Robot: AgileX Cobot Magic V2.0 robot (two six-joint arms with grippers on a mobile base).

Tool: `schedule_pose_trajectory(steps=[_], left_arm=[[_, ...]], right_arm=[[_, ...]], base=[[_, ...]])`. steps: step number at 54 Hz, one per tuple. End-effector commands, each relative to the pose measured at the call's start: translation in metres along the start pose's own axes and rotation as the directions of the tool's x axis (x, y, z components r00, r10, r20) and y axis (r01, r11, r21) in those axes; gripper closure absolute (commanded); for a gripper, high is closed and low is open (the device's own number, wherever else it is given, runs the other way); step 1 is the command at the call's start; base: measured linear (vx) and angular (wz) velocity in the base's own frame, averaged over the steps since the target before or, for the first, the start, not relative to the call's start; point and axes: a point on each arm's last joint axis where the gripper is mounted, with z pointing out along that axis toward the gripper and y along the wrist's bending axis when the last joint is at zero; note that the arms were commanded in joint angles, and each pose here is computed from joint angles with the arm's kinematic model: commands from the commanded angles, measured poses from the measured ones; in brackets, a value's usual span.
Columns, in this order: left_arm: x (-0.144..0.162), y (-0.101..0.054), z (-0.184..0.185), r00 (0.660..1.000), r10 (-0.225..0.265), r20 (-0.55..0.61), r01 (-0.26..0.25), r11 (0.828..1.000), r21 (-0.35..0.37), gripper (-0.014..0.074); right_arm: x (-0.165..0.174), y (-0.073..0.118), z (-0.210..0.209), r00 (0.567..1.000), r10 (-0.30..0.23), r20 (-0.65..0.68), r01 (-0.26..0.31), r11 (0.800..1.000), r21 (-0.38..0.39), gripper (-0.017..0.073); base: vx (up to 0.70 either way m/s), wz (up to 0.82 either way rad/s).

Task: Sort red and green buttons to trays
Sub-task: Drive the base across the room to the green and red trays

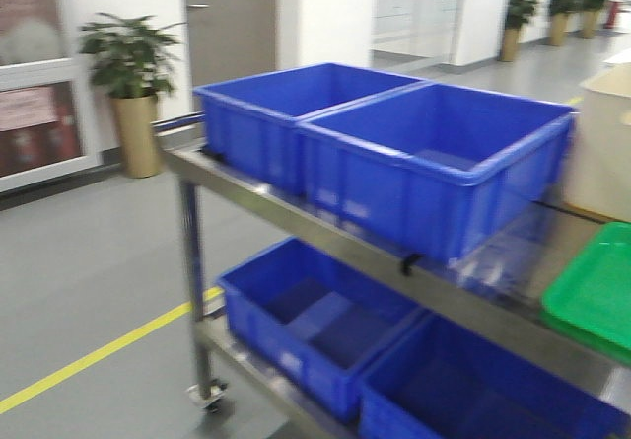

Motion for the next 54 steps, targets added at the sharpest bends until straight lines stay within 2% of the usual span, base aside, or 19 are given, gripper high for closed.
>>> schedule_pose_trajectory(steps=[1, 54], left_arm=[[-0.0182, -0.0008, -0.0038, 0.993, -0.007, 0.120, 0.006, 1.000, 0.007, 0.0594], [-0.0182, -0.0008, -0.0038, 0.993, -0.007, 0.120, 0.006, 1.000, 0.007, 0.0594]], right_arm=[[-0.0106, -0.0028, 0.0000, 1.000, -0.008, 0.027, 0.007, 1.000, 0.029, 0.0569], [-0.0105, -0.0021, 0.0001, 1.000, -0.008, 0.026, 0.007, 1.000, 0.021, 0.0569]], base=[[0.31, -0.74], [0.25, -0.67]])
